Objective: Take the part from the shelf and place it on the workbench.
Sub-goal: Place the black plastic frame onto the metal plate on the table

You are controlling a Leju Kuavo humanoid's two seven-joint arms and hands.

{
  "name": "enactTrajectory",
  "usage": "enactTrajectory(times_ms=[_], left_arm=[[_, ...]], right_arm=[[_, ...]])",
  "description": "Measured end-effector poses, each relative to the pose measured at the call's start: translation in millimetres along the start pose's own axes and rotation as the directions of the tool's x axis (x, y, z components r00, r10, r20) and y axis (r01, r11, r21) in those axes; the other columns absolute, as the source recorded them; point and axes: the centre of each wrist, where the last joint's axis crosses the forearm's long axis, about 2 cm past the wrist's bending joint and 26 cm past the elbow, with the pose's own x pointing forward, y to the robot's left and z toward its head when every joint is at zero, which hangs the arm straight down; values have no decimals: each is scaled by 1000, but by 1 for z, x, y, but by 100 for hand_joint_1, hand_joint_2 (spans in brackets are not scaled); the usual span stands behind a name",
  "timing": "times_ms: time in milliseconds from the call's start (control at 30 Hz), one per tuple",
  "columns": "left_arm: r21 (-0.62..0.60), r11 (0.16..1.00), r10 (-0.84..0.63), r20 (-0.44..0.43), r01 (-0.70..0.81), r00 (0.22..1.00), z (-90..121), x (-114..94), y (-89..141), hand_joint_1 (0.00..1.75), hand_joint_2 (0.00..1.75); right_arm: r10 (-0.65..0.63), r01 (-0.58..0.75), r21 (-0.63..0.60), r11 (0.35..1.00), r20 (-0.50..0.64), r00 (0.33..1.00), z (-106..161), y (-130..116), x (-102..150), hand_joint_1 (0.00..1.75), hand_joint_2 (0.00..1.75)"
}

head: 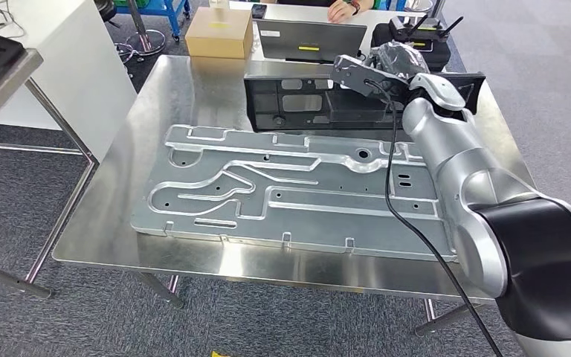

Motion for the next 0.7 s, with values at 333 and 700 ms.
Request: enactTrajectory(times_ms=[333,700], left_arm=[[-8,1000,-28,11,28,1000,0,2,-1,0,175],[1,1000,-23,12,23,1000,0,2,-2,0,175]], right_arm=[[-57,59,115,992,-20,998,35,66,-47,175,175],[-59,55,202,978,15,998,58,105,-54,175,175]])
